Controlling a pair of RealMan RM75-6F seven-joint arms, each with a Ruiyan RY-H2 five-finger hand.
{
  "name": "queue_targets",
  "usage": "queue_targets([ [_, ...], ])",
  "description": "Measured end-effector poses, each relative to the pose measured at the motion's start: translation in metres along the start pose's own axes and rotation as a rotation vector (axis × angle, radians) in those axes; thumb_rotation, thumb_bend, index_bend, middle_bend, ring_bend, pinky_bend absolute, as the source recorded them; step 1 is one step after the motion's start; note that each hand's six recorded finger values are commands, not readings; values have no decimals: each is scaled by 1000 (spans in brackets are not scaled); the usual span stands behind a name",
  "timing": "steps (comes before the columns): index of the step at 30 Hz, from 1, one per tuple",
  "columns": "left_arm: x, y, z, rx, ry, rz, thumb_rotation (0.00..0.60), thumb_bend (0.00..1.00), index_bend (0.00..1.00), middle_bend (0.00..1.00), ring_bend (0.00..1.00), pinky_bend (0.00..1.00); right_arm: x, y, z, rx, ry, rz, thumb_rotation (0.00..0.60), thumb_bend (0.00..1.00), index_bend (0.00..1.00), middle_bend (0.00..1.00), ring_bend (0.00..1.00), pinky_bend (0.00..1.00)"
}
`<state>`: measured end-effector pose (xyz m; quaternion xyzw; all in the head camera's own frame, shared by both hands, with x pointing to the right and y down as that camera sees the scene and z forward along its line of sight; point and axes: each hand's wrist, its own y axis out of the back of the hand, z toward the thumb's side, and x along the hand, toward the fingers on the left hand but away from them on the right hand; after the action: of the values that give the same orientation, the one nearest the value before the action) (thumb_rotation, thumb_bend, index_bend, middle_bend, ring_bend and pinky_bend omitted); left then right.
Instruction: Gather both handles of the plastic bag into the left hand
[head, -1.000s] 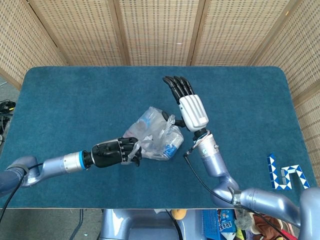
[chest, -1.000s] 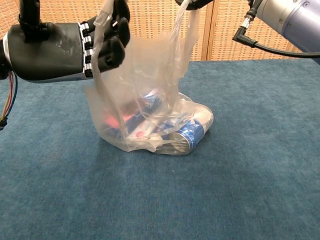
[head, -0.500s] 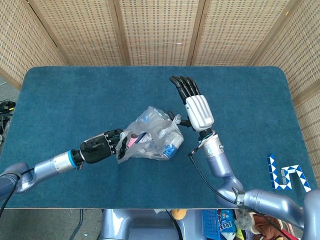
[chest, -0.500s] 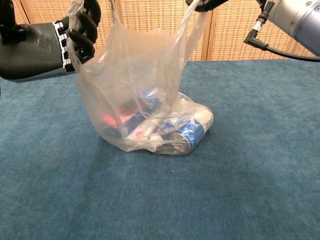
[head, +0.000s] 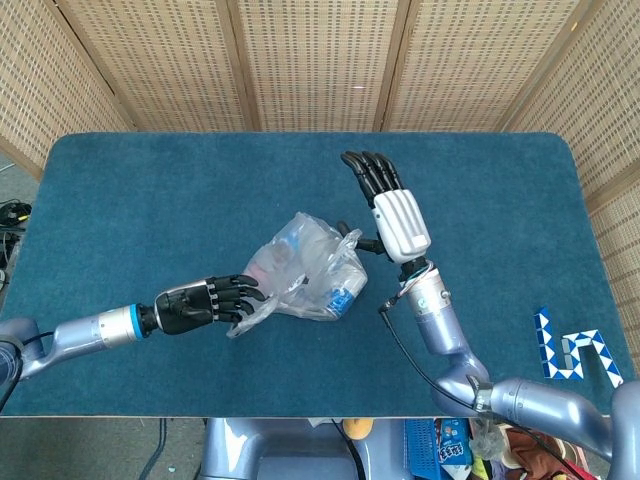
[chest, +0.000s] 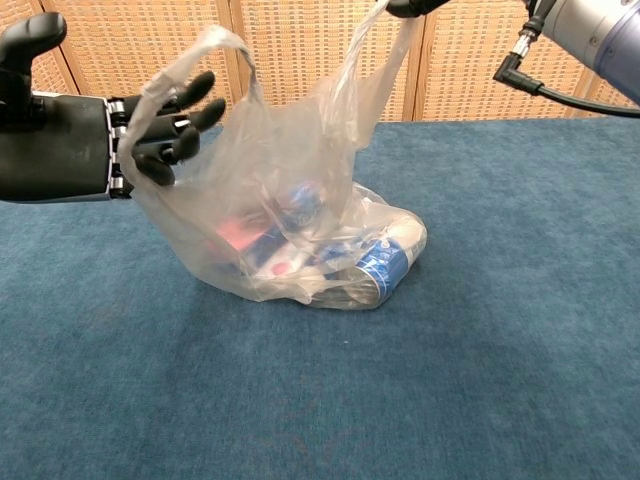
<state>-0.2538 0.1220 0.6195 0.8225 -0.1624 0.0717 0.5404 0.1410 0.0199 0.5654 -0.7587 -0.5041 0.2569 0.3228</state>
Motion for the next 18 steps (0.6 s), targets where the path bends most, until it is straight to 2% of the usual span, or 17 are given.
queue_targets([
  [10,11,-23,2,150,137,-72,600,80,219,238,296,426,0,4,0,9,4,-4,600,408,0,110,59,13],
  [18,31,-36,3,166,231,-97,590,28,188,195,271,400,0,3,1,8,6,-1,600,407,0,110,59,13],
])
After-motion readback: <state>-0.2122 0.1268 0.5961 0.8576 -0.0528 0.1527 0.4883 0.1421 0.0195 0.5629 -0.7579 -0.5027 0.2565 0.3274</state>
